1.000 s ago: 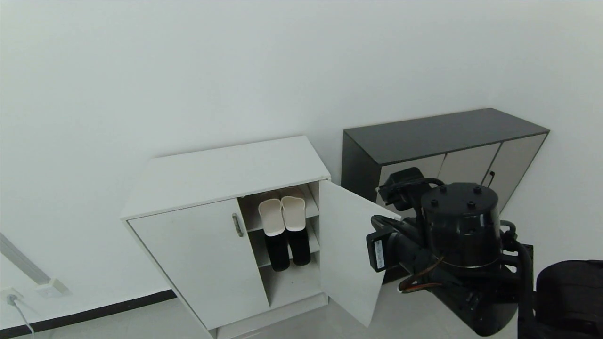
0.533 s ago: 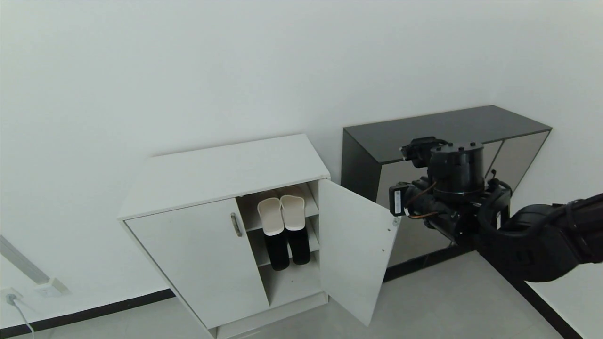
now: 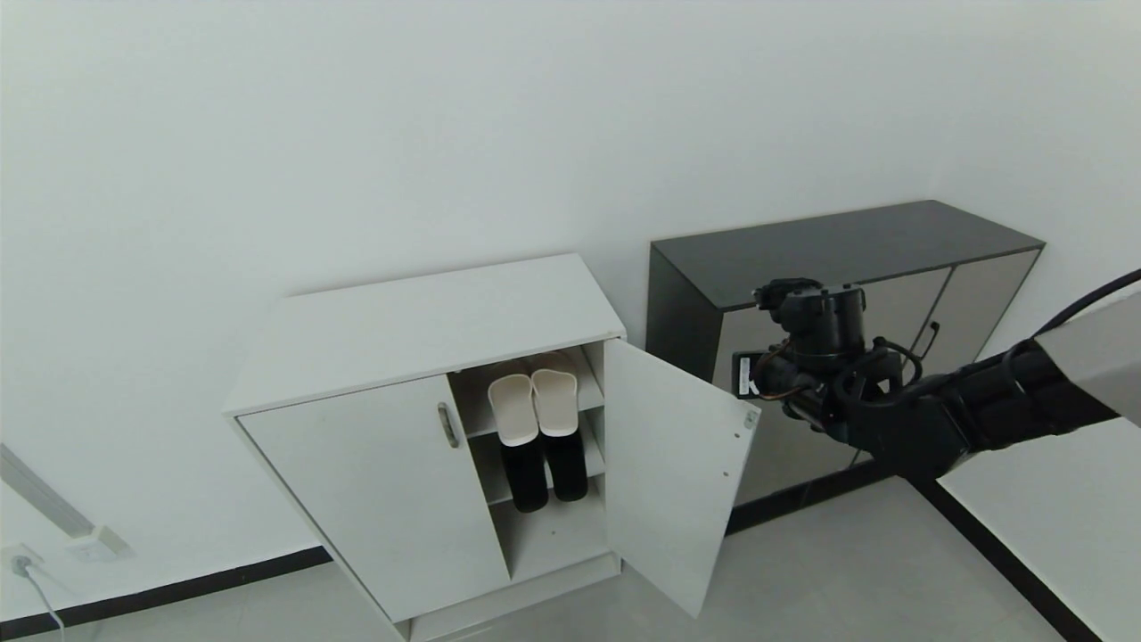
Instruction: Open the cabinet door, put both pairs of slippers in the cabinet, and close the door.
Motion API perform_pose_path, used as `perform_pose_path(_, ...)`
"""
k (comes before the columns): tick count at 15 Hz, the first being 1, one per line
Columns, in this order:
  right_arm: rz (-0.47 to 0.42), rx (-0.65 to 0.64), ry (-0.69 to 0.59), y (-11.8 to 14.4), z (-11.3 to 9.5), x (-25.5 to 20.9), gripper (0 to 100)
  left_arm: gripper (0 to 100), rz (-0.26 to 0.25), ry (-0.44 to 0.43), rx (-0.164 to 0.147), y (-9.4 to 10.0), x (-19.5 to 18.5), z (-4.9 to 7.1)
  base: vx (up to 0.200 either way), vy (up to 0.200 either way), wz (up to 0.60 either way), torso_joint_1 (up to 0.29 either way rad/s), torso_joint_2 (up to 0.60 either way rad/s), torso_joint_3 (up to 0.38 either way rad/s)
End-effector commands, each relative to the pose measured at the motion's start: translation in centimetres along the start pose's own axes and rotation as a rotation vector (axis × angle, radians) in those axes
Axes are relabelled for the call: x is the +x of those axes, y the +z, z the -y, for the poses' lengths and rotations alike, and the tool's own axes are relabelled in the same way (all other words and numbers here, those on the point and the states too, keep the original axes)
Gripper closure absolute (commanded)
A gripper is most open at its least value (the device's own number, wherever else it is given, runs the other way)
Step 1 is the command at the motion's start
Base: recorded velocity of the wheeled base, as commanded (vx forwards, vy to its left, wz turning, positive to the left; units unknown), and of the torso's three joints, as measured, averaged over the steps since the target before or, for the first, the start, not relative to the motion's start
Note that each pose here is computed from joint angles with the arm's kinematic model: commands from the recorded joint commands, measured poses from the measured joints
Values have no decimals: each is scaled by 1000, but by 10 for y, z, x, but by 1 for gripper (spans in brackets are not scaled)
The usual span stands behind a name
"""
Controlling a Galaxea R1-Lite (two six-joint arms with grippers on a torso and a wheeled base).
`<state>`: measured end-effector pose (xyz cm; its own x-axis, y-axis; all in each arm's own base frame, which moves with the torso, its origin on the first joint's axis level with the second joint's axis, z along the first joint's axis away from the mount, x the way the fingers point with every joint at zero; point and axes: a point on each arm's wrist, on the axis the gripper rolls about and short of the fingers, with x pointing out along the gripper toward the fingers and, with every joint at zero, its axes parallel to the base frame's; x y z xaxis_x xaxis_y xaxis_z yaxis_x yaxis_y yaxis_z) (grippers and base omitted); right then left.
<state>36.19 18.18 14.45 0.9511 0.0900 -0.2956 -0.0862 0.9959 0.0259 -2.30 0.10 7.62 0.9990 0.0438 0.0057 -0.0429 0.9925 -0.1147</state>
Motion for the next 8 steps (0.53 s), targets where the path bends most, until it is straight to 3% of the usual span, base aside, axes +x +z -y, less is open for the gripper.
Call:
perform_pose_path(1,-39,3,-5,-17,3,29,100,100,-1,1,0,0,0,0,0,0,0,0,0,0)
perform_pose_path(8,-51,9,-26,-29,6,56,100,100,-1,1,0,0,0,0,0,0,0,0,0,0)
